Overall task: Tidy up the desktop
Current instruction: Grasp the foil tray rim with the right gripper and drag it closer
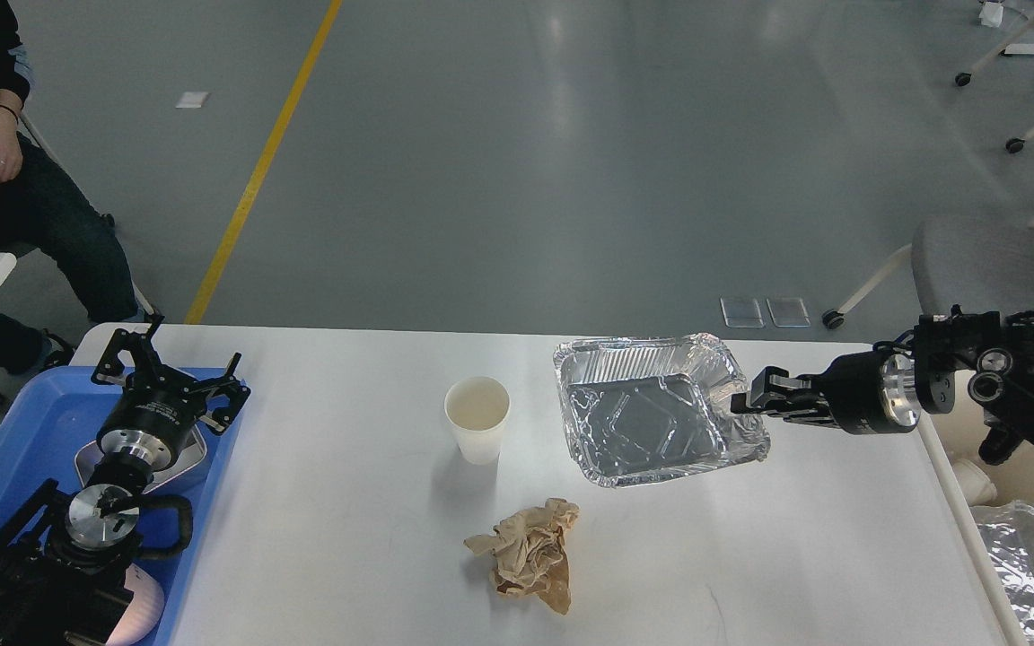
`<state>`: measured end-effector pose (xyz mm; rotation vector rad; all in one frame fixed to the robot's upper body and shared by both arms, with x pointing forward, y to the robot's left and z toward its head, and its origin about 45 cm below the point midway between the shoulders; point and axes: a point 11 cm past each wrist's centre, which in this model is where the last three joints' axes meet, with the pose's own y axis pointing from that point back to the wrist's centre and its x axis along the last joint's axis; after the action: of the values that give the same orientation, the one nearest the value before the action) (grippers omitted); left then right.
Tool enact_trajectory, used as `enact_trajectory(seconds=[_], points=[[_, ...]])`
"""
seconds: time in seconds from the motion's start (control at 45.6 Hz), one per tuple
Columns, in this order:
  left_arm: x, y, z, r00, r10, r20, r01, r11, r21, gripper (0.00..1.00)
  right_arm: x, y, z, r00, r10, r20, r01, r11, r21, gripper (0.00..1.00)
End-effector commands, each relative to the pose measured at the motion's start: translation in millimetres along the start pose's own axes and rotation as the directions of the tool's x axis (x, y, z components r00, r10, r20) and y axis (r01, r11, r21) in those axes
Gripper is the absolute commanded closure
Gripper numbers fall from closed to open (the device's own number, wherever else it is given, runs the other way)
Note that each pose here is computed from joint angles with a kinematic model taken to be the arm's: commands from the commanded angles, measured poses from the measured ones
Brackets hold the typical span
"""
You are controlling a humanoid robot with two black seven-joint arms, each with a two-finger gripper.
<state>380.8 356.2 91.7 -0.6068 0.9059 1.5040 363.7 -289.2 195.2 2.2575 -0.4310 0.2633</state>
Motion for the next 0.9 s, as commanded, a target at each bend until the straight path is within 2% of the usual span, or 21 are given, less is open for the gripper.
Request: enact_trajectory(seconds=[0.0, 0.505, 0.878], points=[[3.8, 2.1, 3.8, 1.0, 0.007, 0.008, -0.007, 1.0, -0.003, 0.02, -4.8, 3.8, -9.2, 0.999, -0.017, -0.043, 0.016, 1.0, -0.02, 1.0], [5.8, 2.6, 13.8, 1.0, 0.006, 0.031, -0.006, 1.0, 0.008, 0.02, -21.6, 8.0, -40.3, 0.996, -0.09, -0.007, 0.09, 0.994, 0.063, 1.0], [1.3, -1.0, 22.3, 0.999, -0.002, 0.034, 0.002, 1.0, -0.016, 0.02, -30.3, -14.6, -48.1, 0.994, -0.107, 0.033, 0.106, 0.993, 0.044, 1.0]])
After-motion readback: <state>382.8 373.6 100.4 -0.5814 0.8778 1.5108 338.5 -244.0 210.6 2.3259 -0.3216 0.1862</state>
